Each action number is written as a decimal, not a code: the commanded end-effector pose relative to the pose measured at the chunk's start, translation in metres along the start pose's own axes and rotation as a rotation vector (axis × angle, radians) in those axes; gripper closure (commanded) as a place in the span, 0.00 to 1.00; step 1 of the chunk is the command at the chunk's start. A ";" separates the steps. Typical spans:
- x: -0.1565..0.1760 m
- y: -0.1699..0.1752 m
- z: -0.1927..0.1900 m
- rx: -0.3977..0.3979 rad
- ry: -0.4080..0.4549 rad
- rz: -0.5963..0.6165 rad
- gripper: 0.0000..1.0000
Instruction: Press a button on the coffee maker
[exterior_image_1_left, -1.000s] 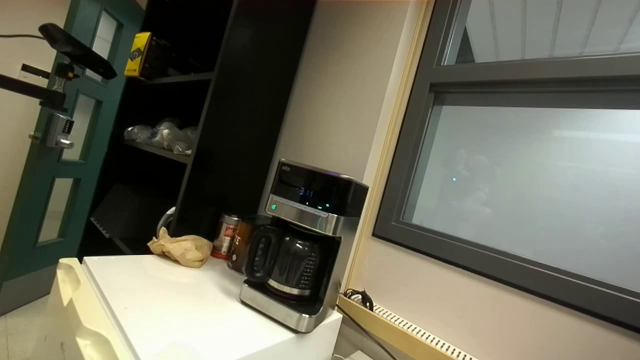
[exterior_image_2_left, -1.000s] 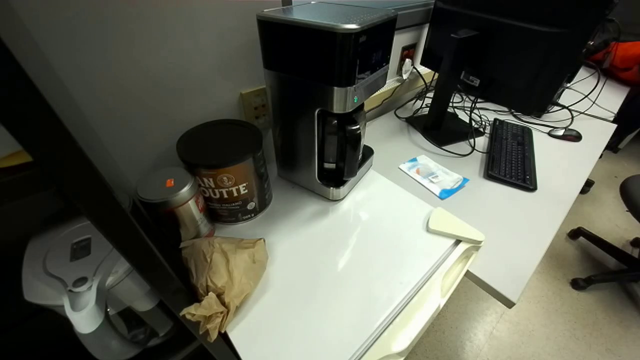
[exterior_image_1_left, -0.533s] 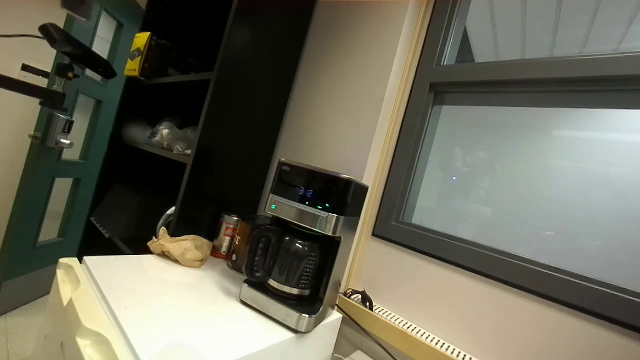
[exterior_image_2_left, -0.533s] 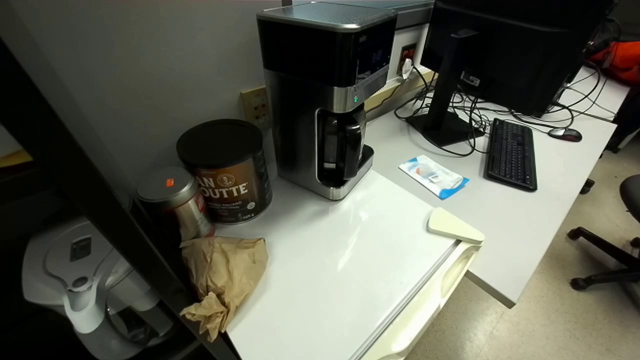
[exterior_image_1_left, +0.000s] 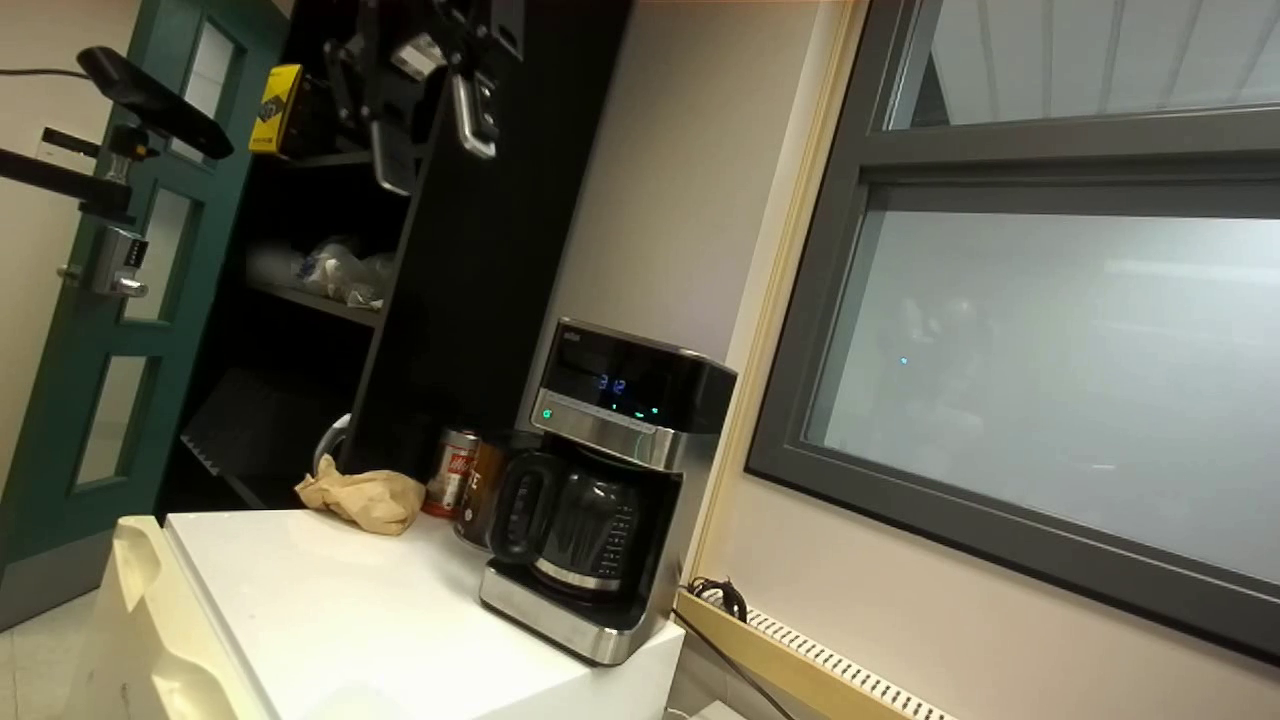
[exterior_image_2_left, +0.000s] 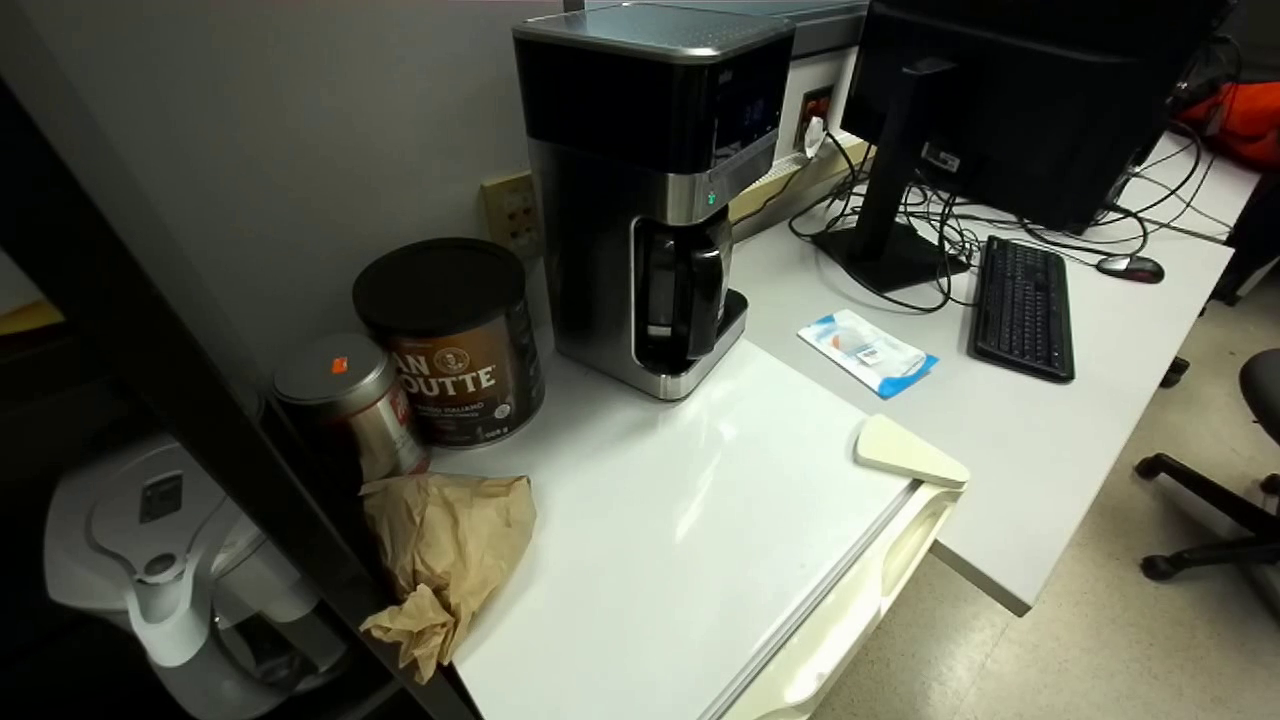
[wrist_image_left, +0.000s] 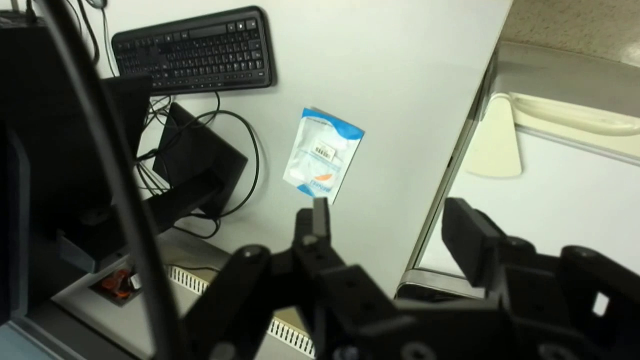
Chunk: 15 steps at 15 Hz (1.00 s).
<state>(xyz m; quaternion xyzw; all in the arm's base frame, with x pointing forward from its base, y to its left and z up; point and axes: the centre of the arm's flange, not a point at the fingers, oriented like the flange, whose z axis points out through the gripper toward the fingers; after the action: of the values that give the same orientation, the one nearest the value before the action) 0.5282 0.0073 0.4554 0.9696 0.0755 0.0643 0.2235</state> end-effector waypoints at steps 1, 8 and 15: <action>0.046 0.011 0.026 -0.010 0.060 -0.029 0.69; 0.105 0.016 0.071 -0.017 0.199 -0.034 1.00; 0.157 0.001 0.107 -0.015 0.290 -0.042 1.00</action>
<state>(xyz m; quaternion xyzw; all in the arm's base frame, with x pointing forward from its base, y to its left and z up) 0.6645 -0.0159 0.3847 0.9531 0.1219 0.1780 0.2125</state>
